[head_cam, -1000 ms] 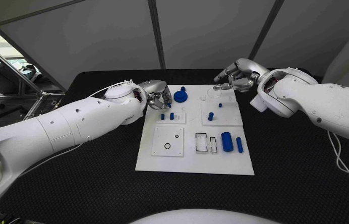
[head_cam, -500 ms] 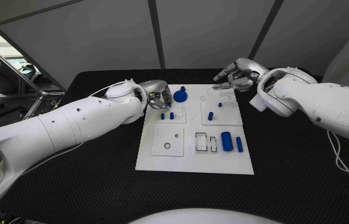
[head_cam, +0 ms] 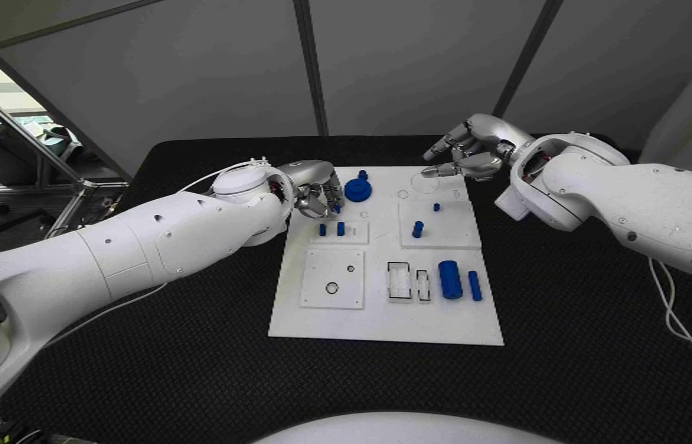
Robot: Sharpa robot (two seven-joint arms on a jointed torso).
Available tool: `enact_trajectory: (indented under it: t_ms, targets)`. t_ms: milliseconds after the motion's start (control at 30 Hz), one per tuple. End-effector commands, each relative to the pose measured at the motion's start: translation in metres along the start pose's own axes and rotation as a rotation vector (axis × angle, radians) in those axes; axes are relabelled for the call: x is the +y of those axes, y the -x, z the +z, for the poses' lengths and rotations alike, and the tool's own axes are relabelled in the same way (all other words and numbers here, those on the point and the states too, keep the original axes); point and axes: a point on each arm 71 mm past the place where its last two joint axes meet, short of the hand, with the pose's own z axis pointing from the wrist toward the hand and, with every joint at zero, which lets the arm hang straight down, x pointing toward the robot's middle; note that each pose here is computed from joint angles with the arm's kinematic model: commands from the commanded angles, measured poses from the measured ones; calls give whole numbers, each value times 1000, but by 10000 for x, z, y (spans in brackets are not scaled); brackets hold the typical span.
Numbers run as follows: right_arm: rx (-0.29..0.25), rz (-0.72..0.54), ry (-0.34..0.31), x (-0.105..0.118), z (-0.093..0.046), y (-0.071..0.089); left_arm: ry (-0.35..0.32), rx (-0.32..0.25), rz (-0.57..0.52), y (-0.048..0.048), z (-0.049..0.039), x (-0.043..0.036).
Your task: Assemble the parts on the task board
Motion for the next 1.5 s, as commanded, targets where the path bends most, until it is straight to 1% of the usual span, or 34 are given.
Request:
enact_trajectory:
  t_ms: [33, 233, 267, 367, 667, 967, 1100, 1267, 1400, 1433, 1467, 1500]
  targets:
    - [3, -2, 13, 21, 3, 3, 6, 21, 0, -24, -1, 5]
    - [3, -2, 13, 21, 3, 3, 6, 21, 0, -24, -1, 5]
    - [4, -2, 12, 18, 2, 4, 13, 32, 0, -40, 0, 15]
    - [3, -2, 11, 15, 4, 6, 21, 31, 0, -40, 4, 26]
    - [0, -3, 5, -6, 3, 18, 41, 24, 1, -30, -12, 73]
    - [-2, -5, -5, -36, 5, 34, 42, 13, 1, -20, -20, 81]
    - [-4, -23, -16, -61, 6, 45, 46, 5, 0, -11, -29, 97]
    - [-11, -109, -26, -97, 15, 60, 56, -19, -1, 27, -65, 162]
    - [-5, -237, -25, -131, 17, 30, 69, -55, -48, 134, -125, 251]
    - [-2, -276, -23, -138, 17, 14, 74, -59, -73, 164, -148, 280]
    - [0, -314, -21, -145, 17, -4, 82, -67, -126, 217, -192, 331]
    - [4, -365, -19, -156, 15, -33, 85, -72, -159, 241, -217, 358]
